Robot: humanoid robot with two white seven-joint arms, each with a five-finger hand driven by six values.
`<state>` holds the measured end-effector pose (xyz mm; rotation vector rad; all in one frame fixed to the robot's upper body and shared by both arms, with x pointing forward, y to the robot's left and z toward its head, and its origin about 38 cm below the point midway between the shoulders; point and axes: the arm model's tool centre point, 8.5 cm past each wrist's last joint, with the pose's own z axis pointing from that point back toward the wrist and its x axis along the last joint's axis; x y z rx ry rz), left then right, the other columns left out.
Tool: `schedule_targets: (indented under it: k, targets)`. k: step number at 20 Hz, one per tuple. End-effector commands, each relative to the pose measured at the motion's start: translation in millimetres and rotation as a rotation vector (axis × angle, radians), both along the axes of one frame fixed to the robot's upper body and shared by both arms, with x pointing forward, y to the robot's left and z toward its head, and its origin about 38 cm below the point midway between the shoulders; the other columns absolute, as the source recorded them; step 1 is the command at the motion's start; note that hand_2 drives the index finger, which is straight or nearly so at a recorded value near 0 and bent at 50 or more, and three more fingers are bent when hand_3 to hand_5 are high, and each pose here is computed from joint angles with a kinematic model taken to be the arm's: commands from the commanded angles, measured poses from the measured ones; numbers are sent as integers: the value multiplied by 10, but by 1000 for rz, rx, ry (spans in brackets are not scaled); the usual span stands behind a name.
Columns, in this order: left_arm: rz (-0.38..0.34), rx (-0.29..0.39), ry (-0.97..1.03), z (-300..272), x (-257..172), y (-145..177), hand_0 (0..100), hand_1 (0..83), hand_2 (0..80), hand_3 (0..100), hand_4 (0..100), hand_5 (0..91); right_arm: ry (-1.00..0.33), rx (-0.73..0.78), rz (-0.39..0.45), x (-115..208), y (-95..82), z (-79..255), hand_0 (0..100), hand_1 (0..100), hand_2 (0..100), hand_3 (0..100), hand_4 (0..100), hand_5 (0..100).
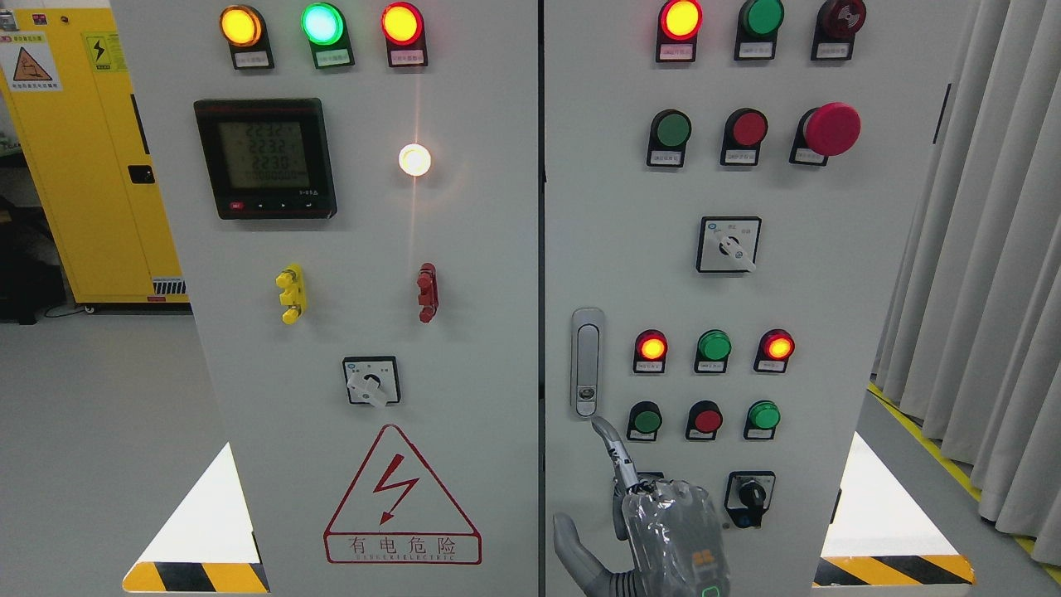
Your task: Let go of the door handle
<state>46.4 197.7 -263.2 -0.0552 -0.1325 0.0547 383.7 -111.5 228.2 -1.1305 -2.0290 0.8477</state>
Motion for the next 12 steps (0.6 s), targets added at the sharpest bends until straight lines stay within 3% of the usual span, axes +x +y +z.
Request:
schedule_targets:
  k: [1,7,12]
  targets:
    - [-2,0,1,0,-1,0,120,556,0,0,0,0,8,-113,-65,132,130,-63,393,347,0,1000,1000,1000]
    - [-2,0,1,0,-1,0,120,556,0,0,0,0,-10,-132,-62,144,230,-34,383,344,0,1000,1000,1000]
    - [0,0,1,0,-1,0,120,556,0,0,0,0,-5,-122,-103,166,206,-10,373,342,0,1000,1000,1000]
